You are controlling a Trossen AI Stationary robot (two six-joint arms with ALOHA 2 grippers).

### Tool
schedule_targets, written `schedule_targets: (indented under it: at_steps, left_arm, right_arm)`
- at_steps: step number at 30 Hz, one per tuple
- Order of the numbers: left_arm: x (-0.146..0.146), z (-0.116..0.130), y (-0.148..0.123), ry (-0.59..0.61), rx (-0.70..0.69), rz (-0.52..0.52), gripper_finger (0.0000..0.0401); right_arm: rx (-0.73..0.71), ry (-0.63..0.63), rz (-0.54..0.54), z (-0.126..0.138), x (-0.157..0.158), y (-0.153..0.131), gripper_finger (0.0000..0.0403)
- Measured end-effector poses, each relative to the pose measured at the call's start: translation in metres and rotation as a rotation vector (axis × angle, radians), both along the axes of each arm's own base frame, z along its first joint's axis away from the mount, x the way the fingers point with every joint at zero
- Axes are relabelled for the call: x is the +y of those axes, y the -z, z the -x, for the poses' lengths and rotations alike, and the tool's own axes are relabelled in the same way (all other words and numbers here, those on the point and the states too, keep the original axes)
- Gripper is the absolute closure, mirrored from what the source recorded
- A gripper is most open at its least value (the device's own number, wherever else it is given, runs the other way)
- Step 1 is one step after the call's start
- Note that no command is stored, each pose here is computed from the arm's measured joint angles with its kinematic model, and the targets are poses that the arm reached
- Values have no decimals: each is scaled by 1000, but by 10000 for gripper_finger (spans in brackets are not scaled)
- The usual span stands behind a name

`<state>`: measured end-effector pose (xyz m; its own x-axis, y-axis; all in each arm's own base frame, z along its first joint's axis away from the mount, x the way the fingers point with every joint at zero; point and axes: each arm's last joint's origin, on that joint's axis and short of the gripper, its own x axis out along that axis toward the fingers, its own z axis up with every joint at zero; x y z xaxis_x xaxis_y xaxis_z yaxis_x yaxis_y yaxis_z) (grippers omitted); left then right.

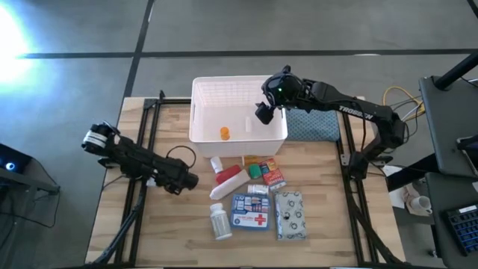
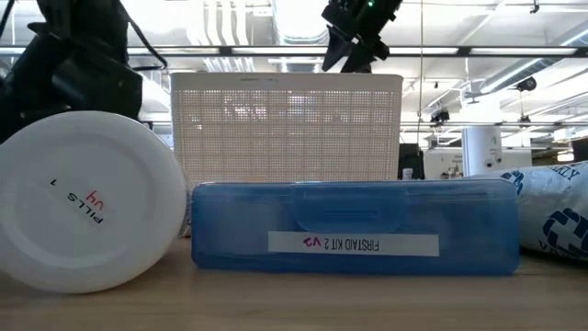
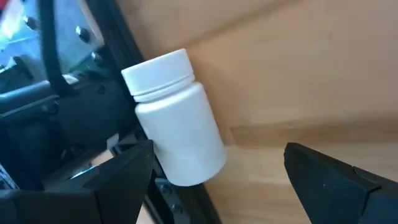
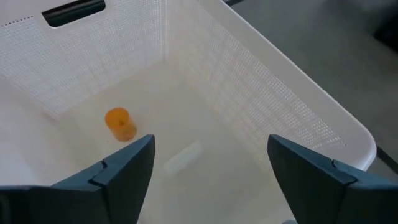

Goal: Pick & place medical supplies in basket/bin
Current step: Put the white pill bottle into the white container

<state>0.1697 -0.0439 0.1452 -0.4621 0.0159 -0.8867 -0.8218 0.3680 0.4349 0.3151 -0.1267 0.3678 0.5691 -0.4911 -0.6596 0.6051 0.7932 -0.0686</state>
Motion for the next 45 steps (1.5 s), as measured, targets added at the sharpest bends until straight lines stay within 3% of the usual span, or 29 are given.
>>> schedule_targets:
  at_steps: [4, 12, 18, 20, 23, 26, 31, 41, 45]
  left_arm:
    - [1, 2, -6, -36, -11, -50, 65]
    - [2, 2, -6, -40, -30, -54, 65]
    - [0, -3, -2, -12, -96, 19, 65]
    - [-3, -12, -1, -10, -184, 55, 65]
    - [-3, -12, -5, -12, -174, 52, 65]
    - [-6, -25, -16, -7, -266, 64, 65]
    - [-5, -36, -31, 13, -343, -41, 65]
    - [8, -35, -39, 28, -325, -164, 65]
    - [20, -37, -36, 120, -349, -206, 65]
  right_arm:
    - [8, 0, -3, 0, 0, 1, 103]
    - [5, 2, -4, 0, 0, 1, 109]
    - [5, 2, -4, 0, 0, 1, 109]
    - [2, 5, -7, 0, 0, 1, 108]
    - [-1, 10, -9, 1, 0, 1, 110]
    - [0, 10, -11, 1, 0, 1, 113]
    - [1, 10, -11, 1, 0, 1, 115]
    - [7, 8, -11, 1, 0, 3, 117]
    - [12, 8, -13, 1, 0, 5, 115]
